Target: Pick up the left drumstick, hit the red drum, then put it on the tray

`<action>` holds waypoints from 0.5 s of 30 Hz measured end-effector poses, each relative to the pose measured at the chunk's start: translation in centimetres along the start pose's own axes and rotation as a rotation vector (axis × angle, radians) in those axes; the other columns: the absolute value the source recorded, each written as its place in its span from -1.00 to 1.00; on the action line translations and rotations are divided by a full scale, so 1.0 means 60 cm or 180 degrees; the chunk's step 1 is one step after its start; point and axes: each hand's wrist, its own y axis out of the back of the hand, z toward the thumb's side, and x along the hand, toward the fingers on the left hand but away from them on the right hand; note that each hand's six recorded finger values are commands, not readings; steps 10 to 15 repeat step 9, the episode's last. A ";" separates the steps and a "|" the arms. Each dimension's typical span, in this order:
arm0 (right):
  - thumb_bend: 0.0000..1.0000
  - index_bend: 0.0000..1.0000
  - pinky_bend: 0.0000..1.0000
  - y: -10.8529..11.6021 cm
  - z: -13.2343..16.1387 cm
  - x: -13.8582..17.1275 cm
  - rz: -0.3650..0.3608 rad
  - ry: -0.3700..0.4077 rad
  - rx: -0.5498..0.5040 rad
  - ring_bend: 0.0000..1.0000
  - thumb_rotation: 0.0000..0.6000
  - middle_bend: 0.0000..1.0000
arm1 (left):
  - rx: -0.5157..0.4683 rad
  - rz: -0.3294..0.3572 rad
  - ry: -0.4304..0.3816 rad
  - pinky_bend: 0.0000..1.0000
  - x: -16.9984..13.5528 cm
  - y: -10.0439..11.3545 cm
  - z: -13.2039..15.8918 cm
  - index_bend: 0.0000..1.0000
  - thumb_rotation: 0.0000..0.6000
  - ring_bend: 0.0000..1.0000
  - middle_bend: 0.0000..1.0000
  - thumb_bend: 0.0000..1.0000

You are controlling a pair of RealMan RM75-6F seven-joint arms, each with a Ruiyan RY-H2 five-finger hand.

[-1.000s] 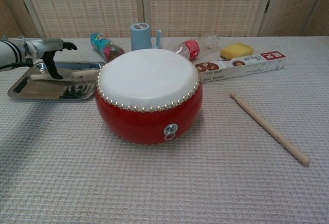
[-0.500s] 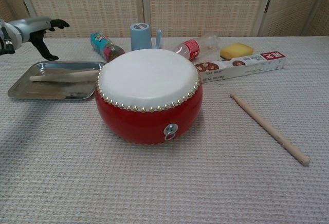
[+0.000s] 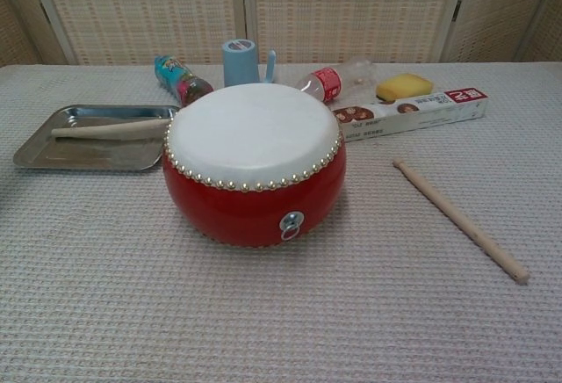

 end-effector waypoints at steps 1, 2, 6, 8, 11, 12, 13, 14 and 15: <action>-0.69 -1.00 -1.00 -0.004 0.003 0.001 0.0016 0.0021 -0.0007 -1.00 1.00 -0.97 | 0.0024 0.0017 0.0015 -0.88 -0.017 0.001 -0.009 -0.76 1.00 -1.00 -0.90 -0.34; -0.69 -1.00 -1.00 -0.008 0.006 0.001 0.0027 0.0036 -0.0010 -1.00 1.00 -0.97 | 0.0043 0.0038 0.0029 -0.88 -0.033 0.002 -0.016 -0.76 1.00 -1.00 -0.90 -0.34; -0.69 -1.00 -1.00 -0.018 0.012 0.003 0.0043 0.0072 0.0017 -1.00 1.00 -0.97 | 0.0123 0.0139 0.0029 -0.88 -0.098 0.007 -0.035 -0.76 1.00 -1.00 -0.90 -0.34; -0.69 -1.00 -1.00 -0.022 0.015 0.003 0.0026 0.0083 0.0054 -1.00 1.00 -0.97 | 0.0150 0.0163 0.0011 -0.88 -0.123 0.008 -0.038 -0.76 1.00 -1.00 -0.90 -0.34; -0.69 -1.00 -1.00 -0.024 0.017 0.004 0.0017 0.0085 0.0067 -1.00 1.00 -0.97 | 0.0161 0.0177 -0.0003 -0.88 -0.137 0.009 -0.039 -0.76 1.00 -1.00 -0.90 -0.34; -0.69 -1.00 -1.00 -0.024 0.017 0.004 0.0017 0.0085 0.0067 -1.00 1.00 -0.97 | 0.0161 0.0177 -0.0003 -0.88 -0.137 0.009 -0.039 -0.76 1.00 -1.00 -0.90 -0.34; -0.69 -1.00 -1.00 -0.024 0.017 0.004 0.0017 0.0085 0.0067 -1.00 1.00 -0.97 | 0.0161 0.0177 -0.0003 -0.88 -0.137 0.009 -0.039 -0.76 1.00 -1.00 -0.90 -0.34; -0.69 -1.00 -1.00 -0.024 0.017 0.004 0.0017 0.0085 0.0067 -1.00 1.00 -0.97 | 0.0161 0.0177 -0.0003 -0.88 -0.137 0.009 -0.039 -0.76 1.00 -1.00 -0.90 -0.34; -0.69 -1.00 -1.00 -0.024 0.017 0.004 0.0017 0.0085 0.0067 -1.00 1.00 -0.97 | 0.0161 0.0177 -0.0003 -0.88 -0.137 0.009 -0.039 -0.76 1.00 -1.00 -0.90 -0.34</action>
